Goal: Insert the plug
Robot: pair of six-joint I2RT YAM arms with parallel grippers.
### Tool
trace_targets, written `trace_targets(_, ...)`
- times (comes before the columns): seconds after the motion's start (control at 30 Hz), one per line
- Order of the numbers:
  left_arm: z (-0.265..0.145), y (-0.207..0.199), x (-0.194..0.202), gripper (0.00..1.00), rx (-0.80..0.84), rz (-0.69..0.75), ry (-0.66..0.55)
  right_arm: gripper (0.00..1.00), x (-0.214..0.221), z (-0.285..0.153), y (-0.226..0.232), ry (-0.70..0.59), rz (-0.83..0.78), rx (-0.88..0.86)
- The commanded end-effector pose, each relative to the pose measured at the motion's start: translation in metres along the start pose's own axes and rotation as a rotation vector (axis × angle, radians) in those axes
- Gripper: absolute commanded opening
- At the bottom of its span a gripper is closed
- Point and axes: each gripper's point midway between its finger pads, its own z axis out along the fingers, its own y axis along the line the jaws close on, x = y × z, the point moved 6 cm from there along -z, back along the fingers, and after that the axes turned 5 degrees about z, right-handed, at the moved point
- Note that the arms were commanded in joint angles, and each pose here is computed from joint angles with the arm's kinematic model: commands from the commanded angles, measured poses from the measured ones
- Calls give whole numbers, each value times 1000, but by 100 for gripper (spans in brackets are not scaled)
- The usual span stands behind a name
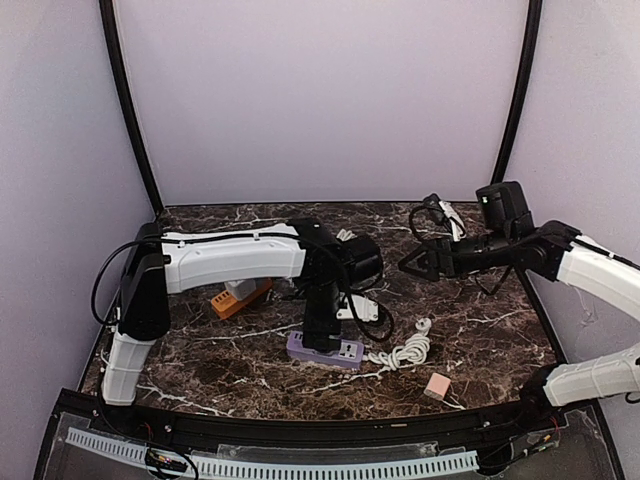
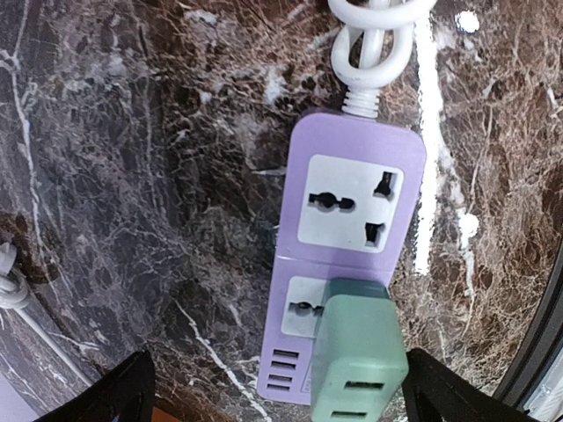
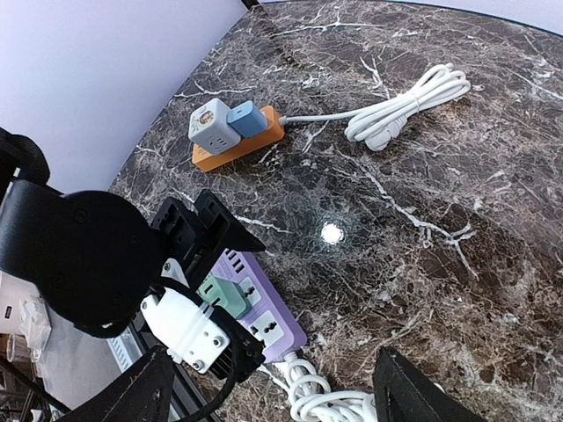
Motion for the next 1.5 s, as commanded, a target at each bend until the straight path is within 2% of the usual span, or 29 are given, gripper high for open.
trace_targets(0.0,-53,7,4,99,-75,-34,-73,78,6,-9,-3,-17,56,29)
trace_targets(0.27,-81,9,8,99,-122,-59,-118,78,31,-11,-14,19,216,76)
trace_targets(0.5,-116,15,3,99,-193,-113,-252,78,65,-11,-33,130,411,209)
trace_targets(0.67,-137,23,0,99,-264,-181,-346,77,98,-22,-43,232,616,385)
trace_targets(0.9,-156,31,-2,99,-351,-285,-469,79,142,-34,-33,335,839,462)
trace_targets(1.27,-163,29,6,99,-385,-371,-548,83,192,-10,-31,513,894,504)
trace_targets(1.47,-161,26,8,99,-379,-417,-564,80,201,1,-37,526,870,524)
